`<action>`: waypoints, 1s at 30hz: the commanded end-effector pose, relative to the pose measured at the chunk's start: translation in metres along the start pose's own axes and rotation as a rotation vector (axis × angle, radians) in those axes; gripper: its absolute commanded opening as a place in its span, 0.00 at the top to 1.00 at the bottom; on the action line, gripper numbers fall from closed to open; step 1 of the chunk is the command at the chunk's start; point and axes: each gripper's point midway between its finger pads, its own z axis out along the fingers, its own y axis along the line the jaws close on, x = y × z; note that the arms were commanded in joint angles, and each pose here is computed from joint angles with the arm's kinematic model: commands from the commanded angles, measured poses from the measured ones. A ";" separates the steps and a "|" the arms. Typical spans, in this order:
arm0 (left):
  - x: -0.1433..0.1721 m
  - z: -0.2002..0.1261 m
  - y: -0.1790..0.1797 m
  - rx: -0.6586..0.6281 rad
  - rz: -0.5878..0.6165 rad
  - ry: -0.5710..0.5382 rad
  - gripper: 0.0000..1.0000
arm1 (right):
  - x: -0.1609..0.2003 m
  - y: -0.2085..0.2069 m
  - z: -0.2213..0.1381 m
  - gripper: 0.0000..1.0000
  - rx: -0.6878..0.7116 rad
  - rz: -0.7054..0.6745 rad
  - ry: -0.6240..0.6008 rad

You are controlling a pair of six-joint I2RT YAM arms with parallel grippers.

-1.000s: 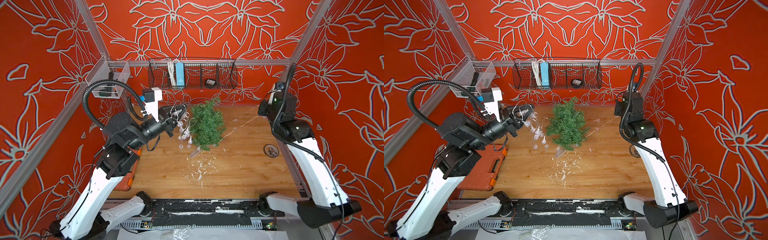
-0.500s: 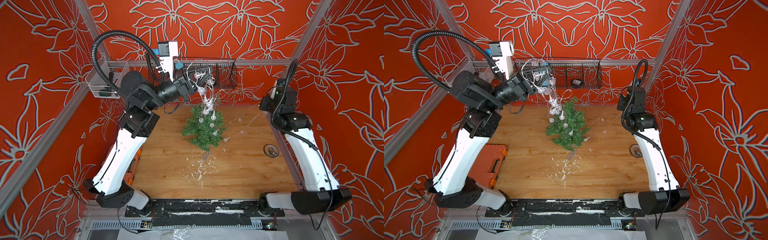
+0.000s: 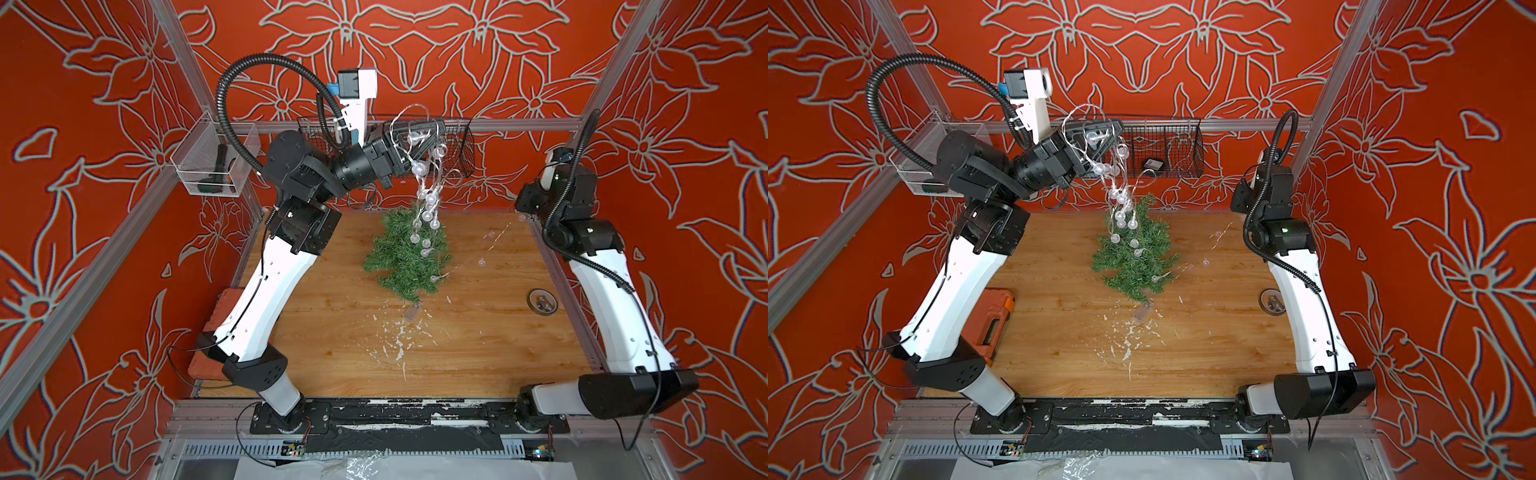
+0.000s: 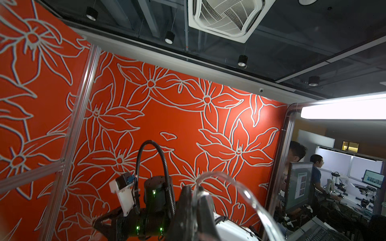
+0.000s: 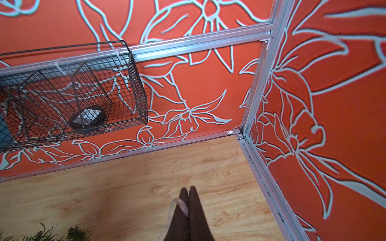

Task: Remove string lights from the small christmas tree
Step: Place the light string at the center of the board.

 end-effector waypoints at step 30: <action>0.001 0.014 0.134 -0.045 0.349 -0.298 1.00 | -0.076 0.030 0.088 1.00 -0.418 0.132 -0.145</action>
